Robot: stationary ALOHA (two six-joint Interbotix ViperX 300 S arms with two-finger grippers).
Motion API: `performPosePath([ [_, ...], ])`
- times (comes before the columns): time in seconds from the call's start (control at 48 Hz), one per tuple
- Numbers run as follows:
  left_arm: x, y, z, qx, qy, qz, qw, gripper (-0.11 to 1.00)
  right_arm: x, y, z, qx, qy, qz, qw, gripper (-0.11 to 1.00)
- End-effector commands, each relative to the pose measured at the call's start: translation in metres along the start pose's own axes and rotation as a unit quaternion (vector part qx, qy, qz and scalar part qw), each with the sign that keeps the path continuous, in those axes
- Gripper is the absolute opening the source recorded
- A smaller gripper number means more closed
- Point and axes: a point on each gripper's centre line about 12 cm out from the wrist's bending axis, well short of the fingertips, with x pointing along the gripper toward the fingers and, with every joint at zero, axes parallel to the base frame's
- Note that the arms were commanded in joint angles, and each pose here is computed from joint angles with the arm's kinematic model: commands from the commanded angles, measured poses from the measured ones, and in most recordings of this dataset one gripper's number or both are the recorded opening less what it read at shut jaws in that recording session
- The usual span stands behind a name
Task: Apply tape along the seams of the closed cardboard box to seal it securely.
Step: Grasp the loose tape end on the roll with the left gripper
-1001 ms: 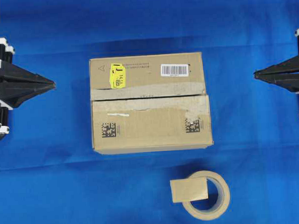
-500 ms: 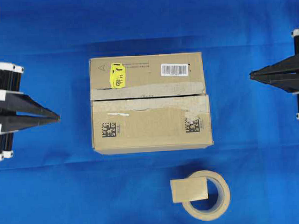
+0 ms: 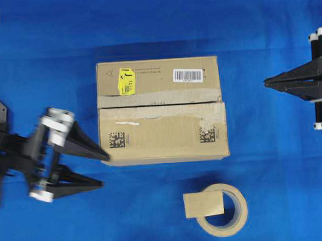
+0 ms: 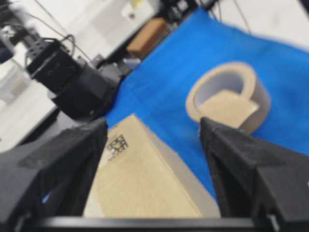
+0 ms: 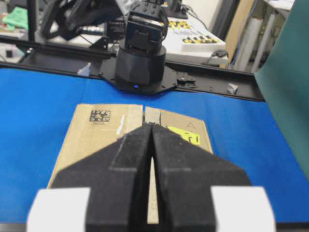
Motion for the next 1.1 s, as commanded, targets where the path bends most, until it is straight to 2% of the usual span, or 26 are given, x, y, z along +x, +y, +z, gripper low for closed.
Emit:
performPosePath([
  [0.0,0.026,-0.002,0.0,0.032,0.007,-0.007,0.9994,0.72,0.003,0.0,0.011,0.002,-0.017,0.0,0.9999,0.02],
  [0.208,0.082,-0.022,-0.015,0.134,0.038,-0.053,0.9888,0.7,0.003,0.001,0.01,0.0,-0.015,0.001,0.9999,0.02],
  [0.334,0.107,-0.035,-0.022,0.166,0.057,-0.088,0.9805,0.69,0.003,0.0,0.01,-0.001,-0.014,0.0,0.9999,0.02],
  [0.521,0.139,-0.057,-0.044,0.191,0.079,-0.124,0.9706,0.69,0.003,0.001,0.009,-0.005,-0.011,0.002,0.9999,0.02],
  [0.771,0.169,-0.068,-0.056,0.226,0.077,-0.127,0.9627,0.69,0.003,0.001,0.007,-0.016,-0.004,0.002,0.9999,0.02],
  [1.084,0.185,-0.068,-0.062,0.228,0.079,-0.124,0.9625,0.69,0.002,0.001,0.002,-0.018,0.016,0.004,0.9997,0.02],
])
